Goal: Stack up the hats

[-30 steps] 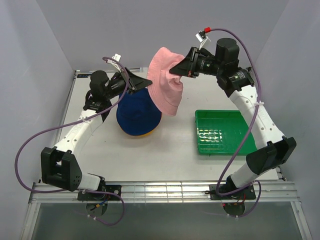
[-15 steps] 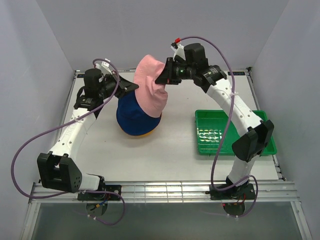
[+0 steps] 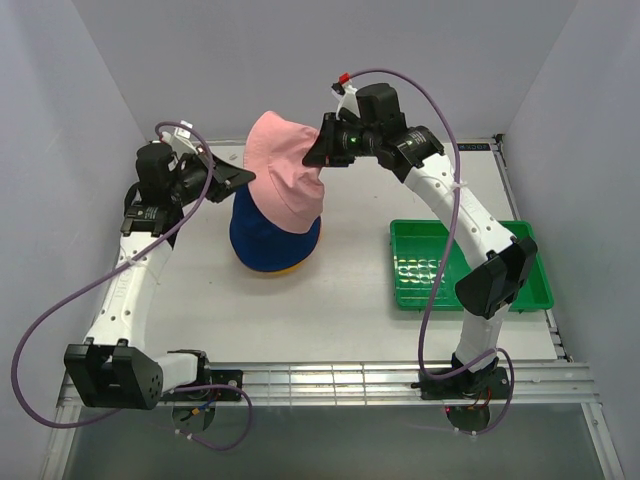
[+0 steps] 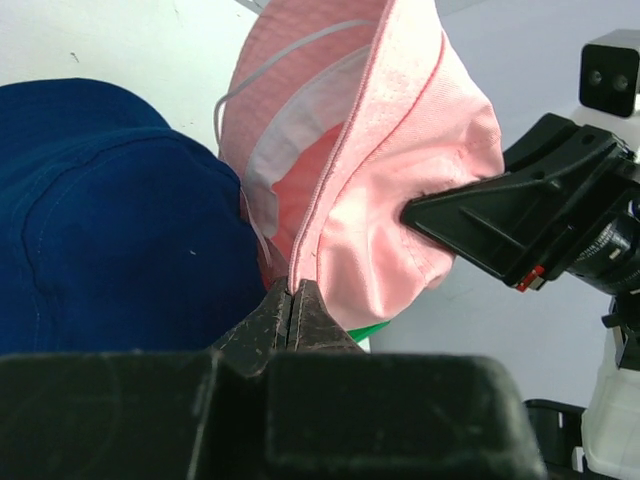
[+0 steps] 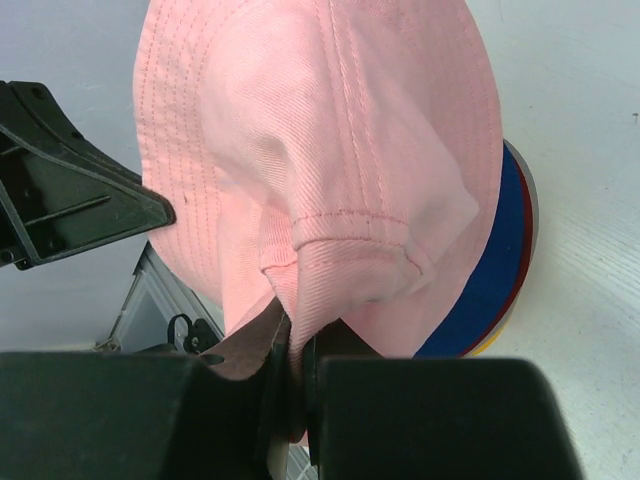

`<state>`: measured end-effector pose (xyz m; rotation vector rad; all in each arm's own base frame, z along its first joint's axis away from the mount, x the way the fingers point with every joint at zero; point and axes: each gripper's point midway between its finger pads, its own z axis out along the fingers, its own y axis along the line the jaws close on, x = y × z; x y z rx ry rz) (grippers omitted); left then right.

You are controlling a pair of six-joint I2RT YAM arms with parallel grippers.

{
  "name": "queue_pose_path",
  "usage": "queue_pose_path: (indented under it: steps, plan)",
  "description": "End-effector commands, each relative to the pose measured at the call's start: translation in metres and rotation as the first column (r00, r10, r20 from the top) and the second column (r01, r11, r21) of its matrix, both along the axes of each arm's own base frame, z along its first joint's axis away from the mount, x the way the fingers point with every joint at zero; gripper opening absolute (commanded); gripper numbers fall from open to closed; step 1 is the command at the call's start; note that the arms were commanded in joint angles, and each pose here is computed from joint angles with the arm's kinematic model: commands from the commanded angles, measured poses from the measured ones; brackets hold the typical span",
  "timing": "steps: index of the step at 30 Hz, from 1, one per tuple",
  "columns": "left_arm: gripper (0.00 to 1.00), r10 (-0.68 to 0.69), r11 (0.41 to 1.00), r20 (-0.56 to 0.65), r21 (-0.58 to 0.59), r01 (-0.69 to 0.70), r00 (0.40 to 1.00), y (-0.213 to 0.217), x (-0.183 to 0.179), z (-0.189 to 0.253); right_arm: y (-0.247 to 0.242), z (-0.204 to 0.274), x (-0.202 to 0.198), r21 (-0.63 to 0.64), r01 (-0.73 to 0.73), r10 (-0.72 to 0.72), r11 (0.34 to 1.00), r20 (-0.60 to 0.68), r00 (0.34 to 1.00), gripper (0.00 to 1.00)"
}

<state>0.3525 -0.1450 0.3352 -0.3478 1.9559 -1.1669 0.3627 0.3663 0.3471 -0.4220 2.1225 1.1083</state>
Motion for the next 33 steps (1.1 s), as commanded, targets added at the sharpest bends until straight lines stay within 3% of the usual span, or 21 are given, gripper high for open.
queue_pose_path:
  steps: [1, 14, 21, 33]
  plan:
    - [0.0, -0.032, 0.999, 0.03, -0.015, 0.032, 0.999, -0.002, -0.016, 0.013, -0.001, 0.027, 0.001, 0.031, 0.006, -0.008, 1.0, 0.075, 0.997, 0.08]
    - [0.0, -0.058, 0.992, -0.056, -0.12, 0.051, 0.997, -0.009, -0.047, -0.011, 0.009, 0.031, -0.003, 0.046, -0.029, 0.025, 0.999, 0.08, 0.996, 0.08]
    - [0.0, 0.026, 0.997, -0.081, -0.069, -0.032, 0.996, 0.009, -0.045, -0.029, 0.018, 0.021, -0.002, 0.037, -0.034, 0.032, 0.999, 0.068, 0.997, 0.08]
    - [0.0, 0.154, 0.988, -0.104, 0.006, -0.155, 0.982, 0.053, -0.028, -0.052, 0.027, 0.002, -0.004, 0.006, -0.044, 0.044, 0.999, 0.055, 0.997, 0.2]
